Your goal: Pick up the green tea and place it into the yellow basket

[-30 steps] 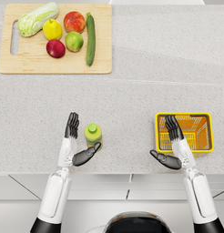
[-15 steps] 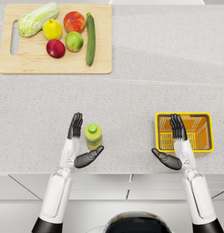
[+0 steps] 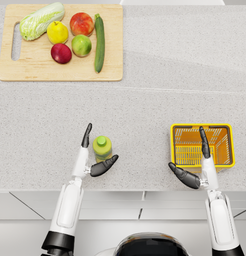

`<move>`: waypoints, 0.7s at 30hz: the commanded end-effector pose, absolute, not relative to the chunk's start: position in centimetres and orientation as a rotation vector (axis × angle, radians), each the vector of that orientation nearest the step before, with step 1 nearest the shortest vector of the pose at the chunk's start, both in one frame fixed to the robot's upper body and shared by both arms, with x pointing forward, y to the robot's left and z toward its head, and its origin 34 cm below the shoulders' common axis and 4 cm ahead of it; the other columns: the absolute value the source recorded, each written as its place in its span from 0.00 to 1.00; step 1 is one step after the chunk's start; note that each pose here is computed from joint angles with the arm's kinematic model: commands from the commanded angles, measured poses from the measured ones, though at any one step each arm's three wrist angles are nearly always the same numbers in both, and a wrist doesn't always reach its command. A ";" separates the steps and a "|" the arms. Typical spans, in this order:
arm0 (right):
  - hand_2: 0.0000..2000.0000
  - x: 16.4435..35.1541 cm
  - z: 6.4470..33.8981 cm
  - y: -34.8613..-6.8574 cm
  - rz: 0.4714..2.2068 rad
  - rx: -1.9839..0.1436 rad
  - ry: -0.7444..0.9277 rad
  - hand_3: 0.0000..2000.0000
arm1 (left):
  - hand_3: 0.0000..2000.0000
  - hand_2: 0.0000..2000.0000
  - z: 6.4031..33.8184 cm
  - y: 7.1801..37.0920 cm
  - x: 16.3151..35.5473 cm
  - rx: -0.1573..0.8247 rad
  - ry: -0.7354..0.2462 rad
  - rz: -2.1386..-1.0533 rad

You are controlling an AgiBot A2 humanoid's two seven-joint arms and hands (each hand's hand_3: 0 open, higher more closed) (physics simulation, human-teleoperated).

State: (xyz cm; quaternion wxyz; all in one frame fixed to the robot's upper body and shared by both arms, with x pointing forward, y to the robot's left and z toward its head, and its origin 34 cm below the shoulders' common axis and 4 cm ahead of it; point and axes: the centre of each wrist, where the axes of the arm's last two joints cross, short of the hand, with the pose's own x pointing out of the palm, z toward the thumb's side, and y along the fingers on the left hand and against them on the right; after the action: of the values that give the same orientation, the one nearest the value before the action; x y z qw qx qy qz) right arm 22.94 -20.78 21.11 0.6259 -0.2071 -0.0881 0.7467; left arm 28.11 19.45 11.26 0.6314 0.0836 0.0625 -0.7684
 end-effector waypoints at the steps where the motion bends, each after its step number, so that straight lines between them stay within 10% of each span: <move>1: 0.00 22.8 21.9 -20.7 1.706 -0.498 -0.231 0.00 | 0.00 0.00 8.4 20.0 29.5 0.092 0.243 -1.727; 15: 0.00 23.7 21.1 -18.7 1.758 -0.444 -0.247 0.00 | 0.00 0.00 5.1 17.7 33.0 -0.070 0.382 -1.732; 16: 0.00 23.8 21.2 -18.7 1.751 -0.444 -0.252 0.00 | 0.16 0.68 5.0 17.7 33.0 -0.078 0.381 -1.726; 17: 0.00 23.7 21.3 -18.6 1.753 -0.446 -0.258 0.00 | 0.33 1.00 5.1 17.5 33.0 -0.081 0.374 -1.762; 21: 0.00 24.0 21.0 -18.1 1.766 -0.428 -0.258 0.00 | 0.98 1.00 8.3 17.0 32.1 0.027 0.238 -1.809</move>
State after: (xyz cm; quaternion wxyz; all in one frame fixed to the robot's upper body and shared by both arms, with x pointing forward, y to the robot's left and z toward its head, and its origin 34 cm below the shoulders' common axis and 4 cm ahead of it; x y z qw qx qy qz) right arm 23.78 -18.38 20.82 0.6105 -0.1839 -0.1086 0.7627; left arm 31.85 17.42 5.40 0.6127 -0.0252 0.1492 -0.7757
